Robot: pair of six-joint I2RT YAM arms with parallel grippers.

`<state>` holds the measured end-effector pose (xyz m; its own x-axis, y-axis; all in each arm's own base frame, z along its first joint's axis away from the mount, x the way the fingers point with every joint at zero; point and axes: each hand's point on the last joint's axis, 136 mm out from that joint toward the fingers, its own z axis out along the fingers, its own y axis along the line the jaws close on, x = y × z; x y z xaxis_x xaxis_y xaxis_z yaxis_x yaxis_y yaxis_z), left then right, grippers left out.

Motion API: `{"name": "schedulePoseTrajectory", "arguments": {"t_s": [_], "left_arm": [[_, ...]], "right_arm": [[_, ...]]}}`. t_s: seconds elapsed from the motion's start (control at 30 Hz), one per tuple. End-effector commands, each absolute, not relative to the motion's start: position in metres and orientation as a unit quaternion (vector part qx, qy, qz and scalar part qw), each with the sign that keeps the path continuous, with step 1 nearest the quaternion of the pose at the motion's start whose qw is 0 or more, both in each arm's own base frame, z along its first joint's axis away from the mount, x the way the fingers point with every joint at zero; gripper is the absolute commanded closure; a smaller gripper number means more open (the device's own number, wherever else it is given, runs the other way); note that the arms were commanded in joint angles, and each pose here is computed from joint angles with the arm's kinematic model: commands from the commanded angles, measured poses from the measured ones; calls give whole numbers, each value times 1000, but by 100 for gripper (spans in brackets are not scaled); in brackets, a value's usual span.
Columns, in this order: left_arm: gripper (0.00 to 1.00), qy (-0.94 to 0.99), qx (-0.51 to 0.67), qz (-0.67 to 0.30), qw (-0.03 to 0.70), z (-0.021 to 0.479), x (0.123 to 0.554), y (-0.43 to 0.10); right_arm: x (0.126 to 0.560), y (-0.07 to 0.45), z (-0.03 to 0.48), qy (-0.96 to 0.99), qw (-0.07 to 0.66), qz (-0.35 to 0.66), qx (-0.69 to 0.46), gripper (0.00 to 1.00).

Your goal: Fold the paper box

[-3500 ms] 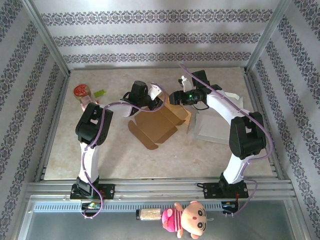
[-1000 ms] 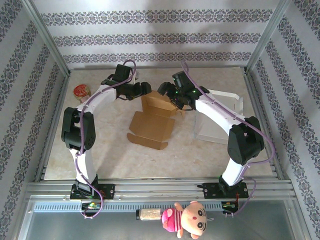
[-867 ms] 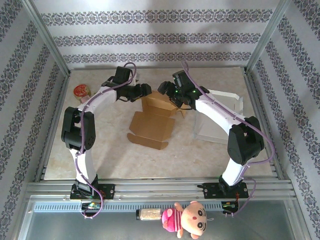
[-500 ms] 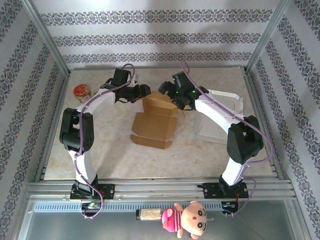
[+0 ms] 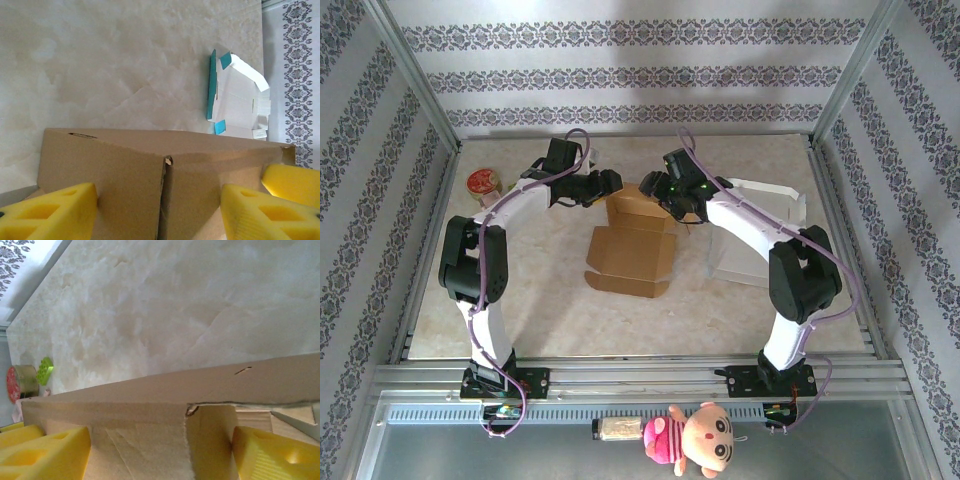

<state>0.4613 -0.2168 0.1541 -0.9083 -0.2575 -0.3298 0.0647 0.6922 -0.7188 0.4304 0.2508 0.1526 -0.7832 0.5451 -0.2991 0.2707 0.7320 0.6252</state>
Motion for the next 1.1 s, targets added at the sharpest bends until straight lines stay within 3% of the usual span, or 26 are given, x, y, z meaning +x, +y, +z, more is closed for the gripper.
{"name": "schedulePoseTrajectory", "arguments": {"t_s": [0.0, 0.2, 0.27, 0.37, 0.53, 0.63, 0.8, 0.9, 1.07], "left_arm": [[35, 887, -44, -407, 215, 170, 454, -222], [34, 890, -47, -396, 223, 169, 454, -218], [34, 890, -47, -397, 222, 169, 454, -218], [34, 890, -49, -398, 218, 168, 452, -218], [34, 890, -48, -399, 217, 168, 450, -218], [34, 888, -49, -402, 216, 169, 450, -219], [34, 889, -51, -401, 217, 168, 452, -220], [34, 889, -49, -401, 217, 169, 453, -220], [34, 895, -29, -396, 206, 165, 451, -222]], "right_arm": [[435, 266, 160, 886, 244, 327, 221, 33], [429, 259, 156, 889, 244, 314, 228, 39], [426, 257, 162, 889, 247, 315, 222, 33], [410, 251, 183, 893, 248, 318, 201, 15], [372, 218, 189, 898, 280, 286, 181, 9], [350, 203, 165, 900, 290, 269, 183, 12], [332, 222, 138, 889, 316, 304, 136, 20], [342, 234, 126, 895, 336, 277, 98, 26], [377, 227, 111, 895, 390, 200, 82, 27]]}}
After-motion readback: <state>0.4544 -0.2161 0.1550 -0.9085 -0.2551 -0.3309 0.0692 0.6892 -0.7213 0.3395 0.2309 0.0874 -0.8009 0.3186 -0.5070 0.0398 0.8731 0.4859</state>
